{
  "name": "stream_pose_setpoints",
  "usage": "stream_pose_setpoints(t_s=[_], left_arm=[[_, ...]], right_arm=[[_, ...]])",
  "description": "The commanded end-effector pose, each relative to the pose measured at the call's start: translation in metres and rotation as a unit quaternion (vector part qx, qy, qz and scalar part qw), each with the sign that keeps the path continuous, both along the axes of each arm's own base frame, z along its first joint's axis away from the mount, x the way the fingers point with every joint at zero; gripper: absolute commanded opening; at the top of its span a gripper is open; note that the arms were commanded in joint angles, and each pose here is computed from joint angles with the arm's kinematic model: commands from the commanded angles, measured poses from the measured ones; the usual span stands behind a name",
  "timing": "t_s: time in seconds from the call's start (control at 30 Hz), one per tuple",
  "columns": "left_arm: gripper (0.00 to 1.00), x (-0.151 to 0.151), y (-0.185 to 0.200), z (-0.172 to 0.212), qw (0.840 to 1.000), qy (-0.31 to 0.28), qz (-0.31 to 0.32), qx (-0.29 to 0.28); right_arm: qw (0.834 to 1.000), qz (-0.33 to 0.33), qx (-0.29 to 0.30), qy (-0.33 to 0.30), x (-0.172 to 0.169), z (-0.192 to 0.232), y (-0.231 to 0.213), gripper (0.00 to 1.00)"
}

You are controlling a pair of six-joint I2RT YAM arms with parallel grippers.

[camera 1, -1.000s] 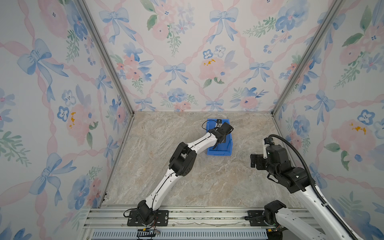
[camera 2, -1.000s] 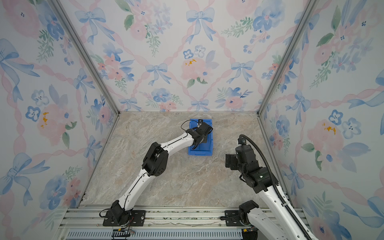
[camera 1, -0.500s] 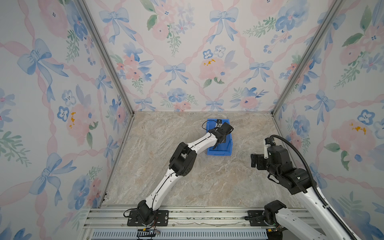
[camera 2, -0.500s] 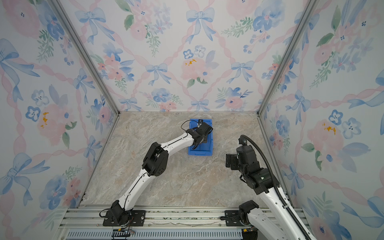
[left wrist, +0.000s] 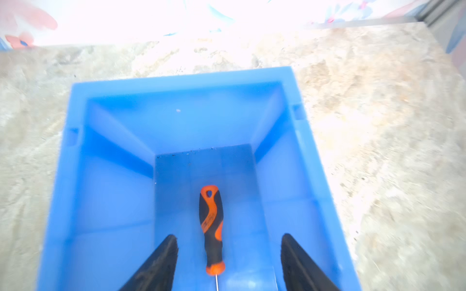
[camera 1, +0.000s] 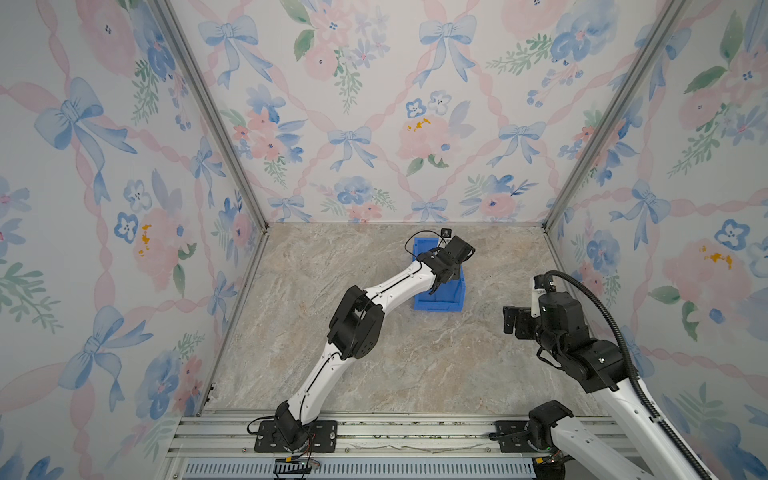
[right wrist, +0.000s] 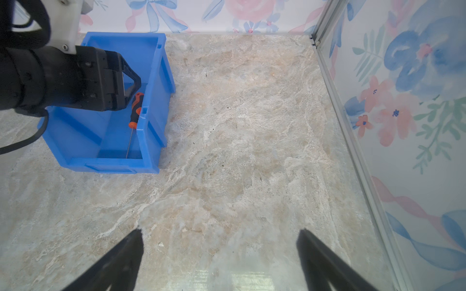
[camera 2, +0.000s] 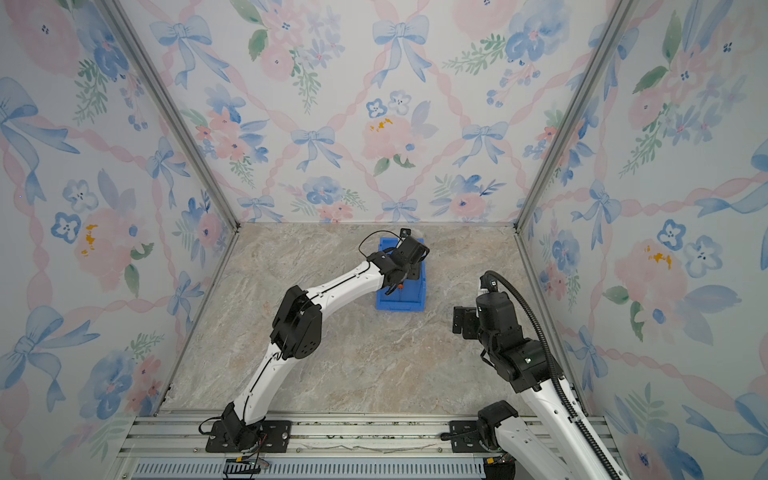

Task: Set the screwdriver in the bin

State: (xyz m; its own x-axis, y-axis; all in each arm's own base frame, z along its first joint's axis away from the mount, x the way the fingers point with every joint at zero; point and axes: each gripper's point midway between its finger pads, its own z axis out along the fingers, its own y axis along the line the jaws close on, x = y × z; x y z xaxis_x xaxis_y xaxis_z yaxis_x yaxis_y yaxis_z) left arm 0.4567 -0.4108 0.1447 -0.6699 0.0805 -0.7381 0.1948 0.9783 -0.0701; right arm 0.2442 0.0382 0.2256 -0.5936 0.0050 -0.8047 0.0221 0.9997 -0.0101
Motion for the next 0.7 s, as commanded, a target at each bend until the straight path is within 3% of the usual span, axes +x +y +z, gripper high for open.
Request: stream_pose_setpoints(t_s=[0.0,0.23,0.47,0.67], left_arm=[[0.75,-0.022,0.011,0.033,1.000,-0.018,-0.010,0.012],[0.97,-0.071,0.073,0.043,0.998,-0.026,0.012,0.057],[0.97,-0.115,0.153,0.036,0.995,-0.044,0.031,0.081],[0.98,-0.132,0.208,0.030,0.995,-0.053,0.048,0.065]], right_arm=[[1.000,-0.017,0.005,-0.017,0.000,0.003,-0.006,0.97],[0.999,-0.030,0.022,-0.035,-0.004,-0.001,-0.011,0.97],[0.997,-0.064,0.017,-0.028,-0.001,-0.013,-0.022,0.97],[0.996,-0.092,0.002,-0.016,0.002,-0.026,-0.034,0.97]])
